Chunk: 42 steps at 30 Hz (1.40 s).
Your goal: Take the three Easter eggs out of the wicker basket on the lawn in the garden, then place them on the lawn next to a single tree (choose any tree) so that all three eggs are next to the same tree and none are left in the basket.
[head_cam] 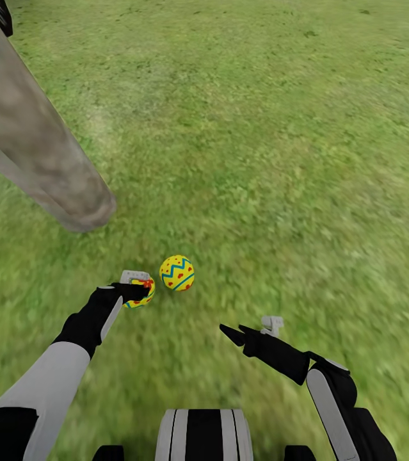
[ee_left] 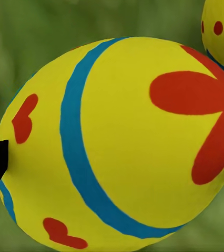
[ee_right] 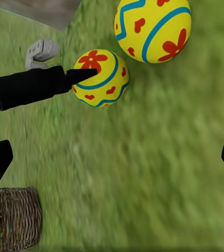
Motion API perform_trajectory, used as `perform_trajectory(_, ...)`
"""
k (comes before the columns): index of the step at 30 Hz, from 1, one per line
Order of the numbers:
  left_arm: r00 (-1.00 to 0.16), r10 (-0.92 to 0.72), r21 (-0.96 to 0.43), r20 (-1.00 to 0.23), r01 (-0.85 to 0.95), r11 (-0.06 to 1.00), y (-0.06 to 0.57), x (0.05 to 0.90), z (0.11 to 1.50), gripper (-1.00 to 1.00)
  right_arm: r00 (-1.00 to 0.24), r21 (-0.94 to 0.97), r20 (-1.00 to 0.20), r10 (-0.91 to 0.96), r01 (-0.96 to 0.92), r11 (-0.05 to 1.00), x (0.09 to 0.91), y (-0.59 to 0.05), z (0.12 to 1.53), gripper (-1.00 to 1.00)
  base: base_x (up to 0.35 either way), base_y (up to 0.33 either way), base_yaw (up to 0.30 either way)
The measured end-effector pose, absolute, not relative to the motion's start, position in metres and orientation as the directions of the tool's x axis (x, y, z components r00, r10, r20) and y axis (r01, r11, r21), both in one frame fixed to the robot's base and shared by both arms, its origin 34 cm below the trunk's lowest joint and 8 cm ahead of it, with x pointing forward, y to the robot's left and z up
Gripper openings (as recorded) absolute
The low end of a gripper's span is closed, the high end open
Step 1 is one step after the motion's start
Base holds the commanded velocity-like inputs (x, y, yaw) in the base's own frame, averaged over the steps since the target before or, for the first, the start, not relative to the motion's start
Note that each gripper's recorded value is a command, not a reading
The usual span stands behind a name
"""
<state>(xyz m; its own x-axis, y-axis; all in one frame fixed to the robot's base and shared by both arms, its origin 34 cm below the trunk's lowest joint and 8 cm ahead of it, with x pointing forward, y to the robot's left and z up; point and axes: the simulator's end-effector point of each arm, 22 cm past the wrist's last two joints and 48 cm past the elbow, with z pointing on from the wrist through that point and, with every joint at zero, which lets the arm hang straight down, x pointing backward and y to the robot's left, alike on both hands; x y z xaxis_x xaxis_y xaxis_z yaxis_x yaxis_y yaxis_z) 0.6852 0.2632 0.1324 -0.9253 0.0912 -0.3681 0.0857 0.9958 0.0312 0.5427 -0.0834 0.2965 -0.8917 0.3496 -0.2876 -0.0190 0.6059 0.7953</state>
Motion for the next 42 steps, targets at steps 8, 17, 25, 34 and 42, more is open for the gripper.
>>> perform_trajectory(8, -0.928, 0.091, 0.031, -0.362, 0.085, 0.996, 0.263, 0.683, 0.132, 1.0, -0.891, 0.795, -0.291, 0.35, -0.022, 0.606, 0.543, -0.083, 0.298, 1.0, 0.0, 0.0, 0.0)
perform_trajectory(17, -0.925, 0.081, 0.02, -0.372, 0.079, 0.997, 0.262, 0.686, 0.14, 1.0, -0.886, 0.795, -0.306, 0.35, -0.035, 0.606, 0.547, -0.083, 0.306, 1.0, 0.0, 0.0, 0.0)
perform_trajectory(25, -0.919, 0.081, 0.022, -0.386, 0.079, 0.997, 0.262, 0.692, 0.152, 1.0, -0.879, 0.794, -0.324, 0.35, -0.051, 0.606, 0.551, -0.083, 0.316, 1.0, 0.0, 0.0, 0.0)
perform_trajectory(34, -0.907, 0.08, 0.024, -0.414, 0.078, 0.997, 0.261, 0.702, 0.174, 1.0, -0.867, 0.791, -0.356, 0.35, -0.081, 0.606, 0.557, -0.083, 0.335, 1.0, 0.0, 0.0, 0.0)
perform_trajectory(42, -0.892, 0.081, 0.026, -0.446, 0.077, 0.997, 0.261, 0.713, 0.196, 1.0, -0.855, 0.788, -0.384, 0.35, -0.106, 0.606, 0.562, -0.083, 0.351, 1.0, 0.0, 0.0, 0.0)
